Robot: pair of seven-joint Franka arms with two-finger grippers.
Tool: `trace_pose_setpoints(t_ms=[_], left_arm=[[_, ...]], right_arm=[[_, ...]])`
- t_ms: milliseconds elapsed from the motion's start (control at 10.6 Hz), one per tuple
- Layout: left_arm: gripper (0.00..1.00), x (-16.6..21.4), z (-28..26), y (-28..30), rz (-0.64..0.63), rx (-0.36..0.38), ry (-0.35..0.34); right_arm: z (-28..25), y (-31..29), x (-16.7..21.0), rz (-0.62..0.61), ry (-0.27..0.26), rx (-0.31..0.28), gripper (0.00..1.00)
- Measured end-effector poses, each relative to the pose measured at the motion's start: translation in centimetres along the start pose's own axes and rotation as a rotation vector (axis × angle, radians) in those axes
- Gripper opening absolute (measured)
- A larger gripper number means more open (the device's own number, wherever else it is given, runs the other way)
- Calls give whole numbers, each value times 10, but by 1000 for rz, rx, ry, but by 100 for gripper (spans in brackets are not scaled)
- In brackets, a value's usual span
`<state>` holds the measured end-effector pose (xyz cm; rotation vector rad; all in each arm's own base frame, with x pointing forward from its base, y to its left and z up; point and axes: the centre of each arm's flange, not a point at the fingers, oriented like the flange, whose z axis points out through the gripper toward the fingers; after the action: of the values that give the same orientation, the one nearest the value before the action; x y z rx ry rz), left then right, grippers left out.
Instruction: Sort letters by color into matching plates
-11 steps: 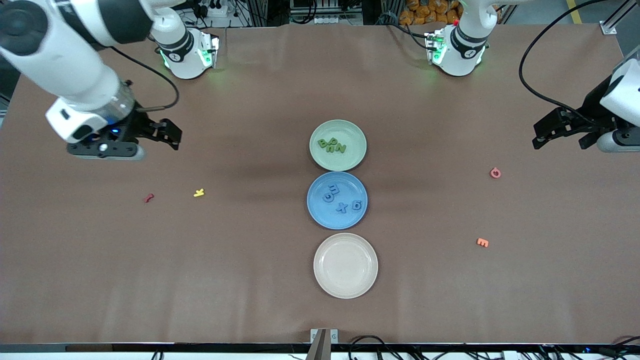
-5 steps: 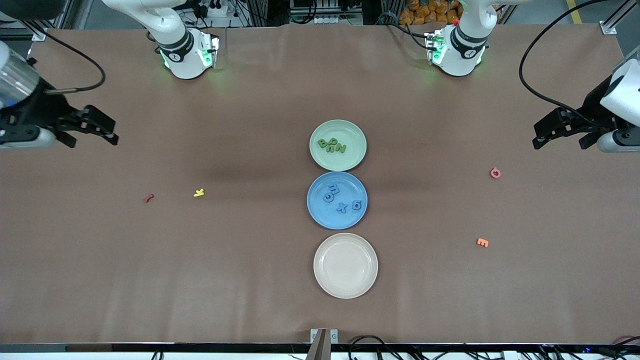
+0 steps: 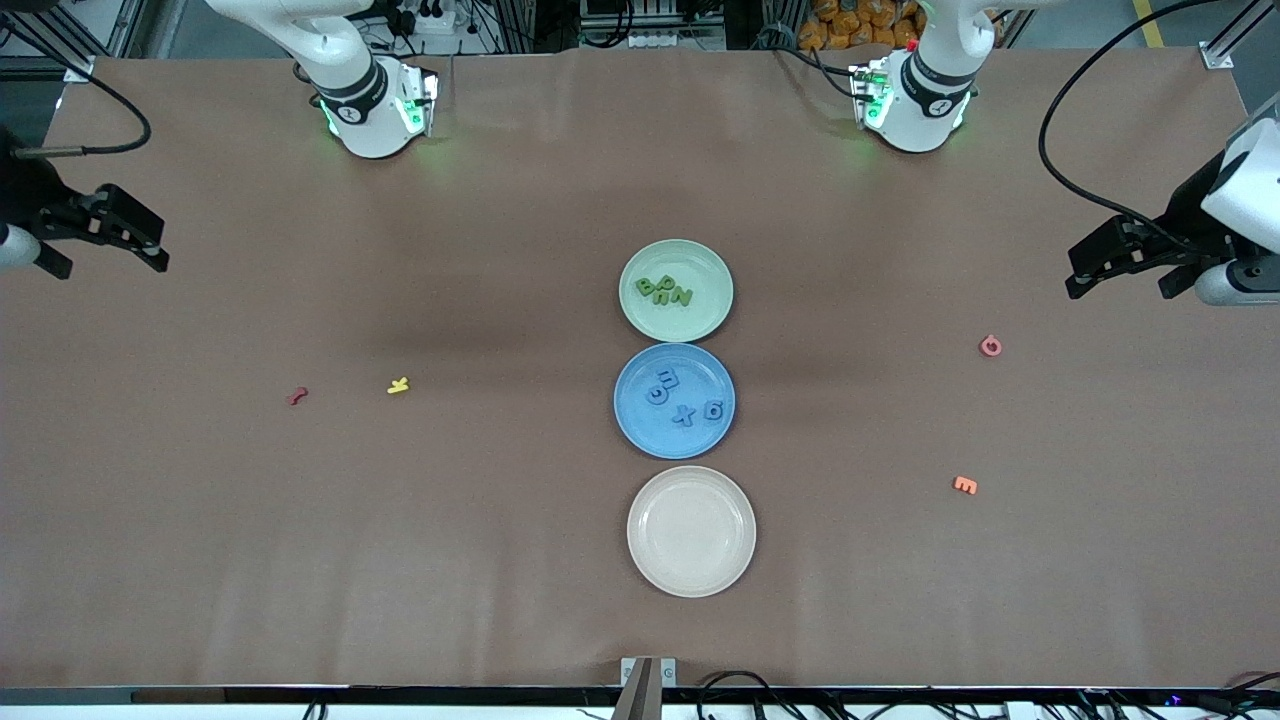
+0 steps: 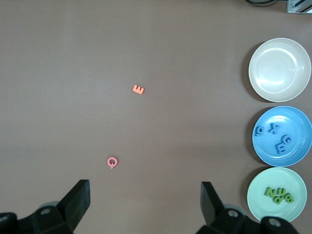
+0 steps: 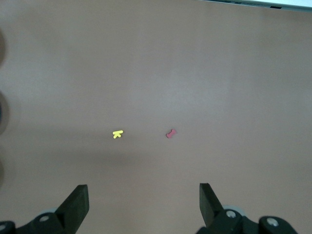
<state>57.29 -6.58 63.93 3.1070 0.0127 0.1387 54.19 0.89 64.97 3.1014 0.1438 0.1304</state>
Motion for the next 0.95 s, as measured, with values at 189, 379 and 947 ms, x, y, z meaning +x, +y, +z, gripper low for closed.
trace_pose_setpoints(t_ms=[189,379,947], left_arm=[[100,0,0,0,-1,0,0],[100,0,0,-1,-1,0,-1],[100,0,1,-1,-1,0,-1]], right_arm=[[-11,1,-7,0,-16,-1,100],[-18,0,-17,4,-41,3,100],[-2,-11,-26,104,-22,21,100]])
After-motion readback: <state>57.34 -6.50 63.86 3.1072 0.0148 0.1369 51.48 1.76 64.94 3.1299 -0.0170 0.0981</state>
